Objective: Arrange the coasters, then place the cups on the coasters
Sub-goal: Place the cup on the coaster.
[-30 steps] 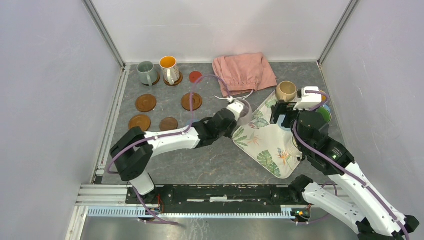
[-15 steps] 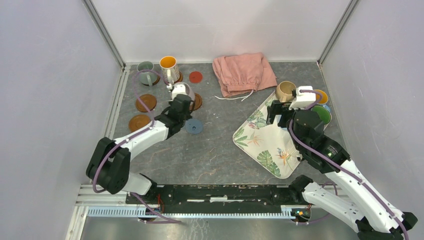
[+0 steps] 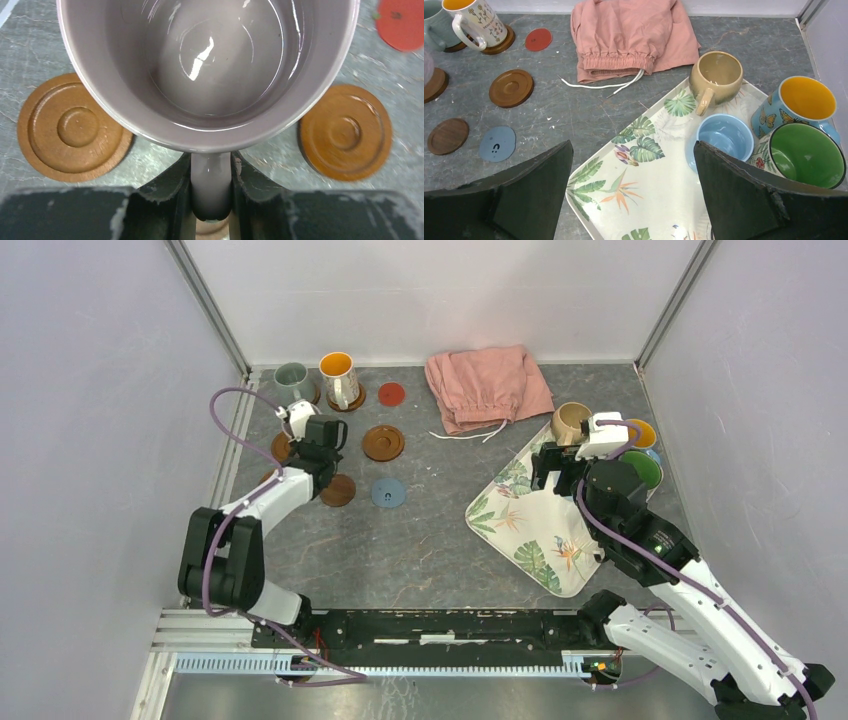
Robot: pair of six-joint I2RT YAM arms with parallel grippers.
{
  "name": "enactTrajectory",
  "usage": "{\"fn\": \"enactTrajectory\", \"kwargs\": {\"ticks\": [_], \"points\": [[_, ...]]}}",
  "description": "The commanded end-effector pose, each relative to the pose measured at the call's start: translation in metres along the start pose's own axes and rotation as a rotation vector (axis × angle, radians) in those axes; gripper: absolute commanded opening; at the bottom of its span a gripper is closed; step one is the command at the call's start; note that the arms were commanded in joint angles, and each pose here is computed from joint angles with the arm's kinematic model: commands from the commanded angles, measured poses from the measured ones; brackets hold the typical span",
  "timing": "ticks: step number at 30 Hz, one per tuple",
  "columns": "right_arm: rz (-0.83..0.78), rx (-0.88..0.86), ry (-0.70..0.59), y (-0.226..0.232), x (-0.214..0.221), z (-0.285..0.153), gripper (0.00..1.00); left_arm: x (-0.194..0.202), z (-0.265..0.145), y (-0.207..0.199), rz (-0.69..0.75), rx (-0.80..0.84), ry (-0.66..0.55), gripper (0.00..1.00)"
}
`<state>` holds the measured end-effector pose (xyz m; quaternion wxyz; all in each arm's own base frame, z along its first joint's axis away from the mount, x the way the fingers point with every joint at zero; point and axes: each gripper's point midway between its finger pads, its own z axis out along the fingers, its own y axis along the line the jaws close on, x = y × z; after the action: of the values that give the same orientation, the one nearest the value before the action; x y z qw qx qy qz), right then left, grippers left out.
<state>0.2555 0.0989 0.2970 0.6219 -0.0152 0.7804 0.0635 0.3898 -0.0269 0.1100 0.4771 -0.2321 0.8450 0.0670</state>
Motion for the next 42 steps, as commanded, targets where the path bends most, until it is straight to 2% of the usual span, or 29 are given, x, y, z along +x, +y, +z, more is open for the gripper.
{"fn": "enactTrajectory", "kwargs": {"ticks": [1,8,18,42], "points": [[-0.001,-0.013,-0.024,0.001,-0.005,-0.002,0.98,-0.065,0.021,0.001,-0.187,-0.033,-0.154,0.02],[-0.001,0.001,-0.028,-0.004,-0.004,-0.005,0.98,-0.063,0.059,0.02,-0.19,-0.09,-0.106,0.02],[-0.008,0.012,-0.022,-0.006,-0.001,-0.005,0.98,-0.05,0.092,0.026,-0.18,-0.116,-0.031,0.02],[-0.026,0.017,-0.003,-0.007,0.006,-0.003,0.98,-0.03,0.101,0.048,-0.172,-0.185,0.043,0.02]]}}
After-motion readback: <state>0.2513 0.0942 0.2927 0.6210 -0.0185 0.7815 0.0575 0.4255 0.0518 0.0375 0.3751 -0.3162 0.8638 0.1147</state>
